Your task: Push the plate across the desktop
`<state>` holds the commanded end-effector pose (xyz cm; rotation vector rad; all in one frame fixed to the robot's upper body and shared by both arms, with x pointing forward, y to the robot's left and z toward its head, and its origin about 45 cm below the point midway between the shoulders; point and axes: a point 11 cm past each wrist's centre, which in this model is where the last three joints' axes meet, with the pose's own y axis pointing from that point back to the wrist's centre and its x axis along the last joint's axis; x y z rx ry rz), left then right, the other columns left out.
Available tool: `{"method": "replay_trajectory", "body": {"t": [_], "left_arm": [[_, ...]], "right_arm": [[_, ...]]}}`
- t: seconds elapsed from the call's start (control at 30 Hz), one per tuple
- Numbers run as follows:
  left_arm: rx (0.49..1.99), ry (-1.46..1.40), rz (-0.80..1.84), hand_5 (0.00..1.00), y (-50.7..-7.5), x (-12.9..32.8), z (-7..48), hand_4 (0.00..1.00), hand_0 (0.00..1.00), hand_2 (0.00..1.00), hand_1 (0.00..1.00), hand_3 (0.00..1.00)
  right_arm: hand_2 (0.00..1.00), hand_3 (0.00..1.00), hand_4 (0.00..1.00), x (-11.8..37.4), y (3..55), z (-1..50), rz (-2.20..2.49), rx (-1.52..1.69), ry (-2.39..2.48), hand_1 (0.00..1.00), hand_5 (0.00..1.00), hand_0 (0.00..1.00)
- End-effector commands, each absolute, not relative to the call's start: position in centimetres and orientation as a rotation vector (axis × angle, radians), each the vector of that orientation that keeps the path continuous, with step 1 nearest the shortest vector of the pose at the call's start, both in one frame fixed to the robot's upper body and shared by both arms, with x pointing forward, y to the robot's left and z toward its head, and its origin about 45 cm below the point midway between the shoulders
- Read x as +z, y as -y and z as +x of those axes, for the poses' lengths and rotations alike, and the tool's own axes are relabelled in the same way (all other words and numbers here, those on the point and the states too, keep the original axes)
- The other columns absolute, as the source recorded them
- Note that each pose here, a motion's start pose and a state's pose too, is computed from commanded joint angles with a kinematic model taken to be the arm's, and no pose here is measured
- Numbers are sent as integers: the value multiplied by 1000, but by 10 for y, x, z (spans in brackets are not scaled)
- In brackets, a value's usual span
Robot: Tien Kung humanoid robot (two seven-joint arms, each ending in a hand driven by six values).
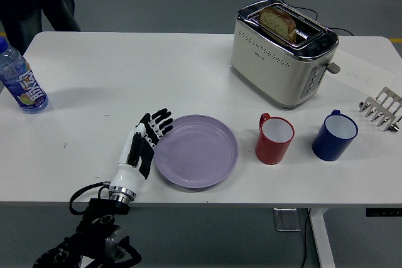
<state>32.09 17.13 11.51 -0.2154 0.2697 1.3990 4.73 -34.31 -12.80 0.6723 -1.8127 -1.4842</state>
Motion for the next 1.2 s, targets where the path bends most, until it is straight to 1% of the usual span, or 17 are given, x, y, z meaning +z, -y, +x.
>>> {"method": "replay_trajectory", "body": {"t": [0.3,0.43,0.47,0.63,0.67,0.8,0.83,0.87,1.0,1.07,1.2], "left_arm": [[1419,-256,-235,998,-176,121,324,461,801,809,816,743],[1449,-235,-245,998,-184,127,328,461,801,809,816,743],[1458,-231,-245,998,-187,128,329,459,794,780,786,731],[1485,-211,-198,998,-202,131,336,459,794,780,786,731],[1481,-212,-184,998,-203,130,337,462,722,742,742,708],[1455,-217,-176,998,-204,139,341,462,722,742,742,708],[1450,-205,-170,998,-211,144,343,462,722,742,742,708],[1447,-199,-166,998,-217,148,345,466,668,691,697,699],[1440,-181,-116,998,-242,159,353,466,668,691,697,699],[1449,-190,-92,998,-255,164,358,474,652,683,693,701],[1476,-194,-84,998,-278,174,365,474,652,683,693,701]], "right_arm": [[630,609,380,-128,343,46,669,-1485,1812,534,522,595],[630,609,380,-128,343,45,666,-1486,1811,534,522,595],[630,609,380,-128,343,45,666,-1486,1811,534,522,595],[630,609,380,-128,343,44,660,-1486,1812,534,522,595],[629,609,380,-128,343,43,660,-1486,1812,534,521,595],[629,609,380,-128,344,42,655,-1485,1815,534,521,595],[629,609,380,-128,344,42,654,-1485,1816,534,521,595],[626,608,381,-128,344,42,653,-1484,1816,534,521,595],[626,608,381,-129,344,41,652,-1485,1818,534,521,595],[625,608,381,-129,344,40,651,-1485,1819,533,521,595],[625,608,381,-129,344,40,651,-1486,1822,533,521,595]]}}
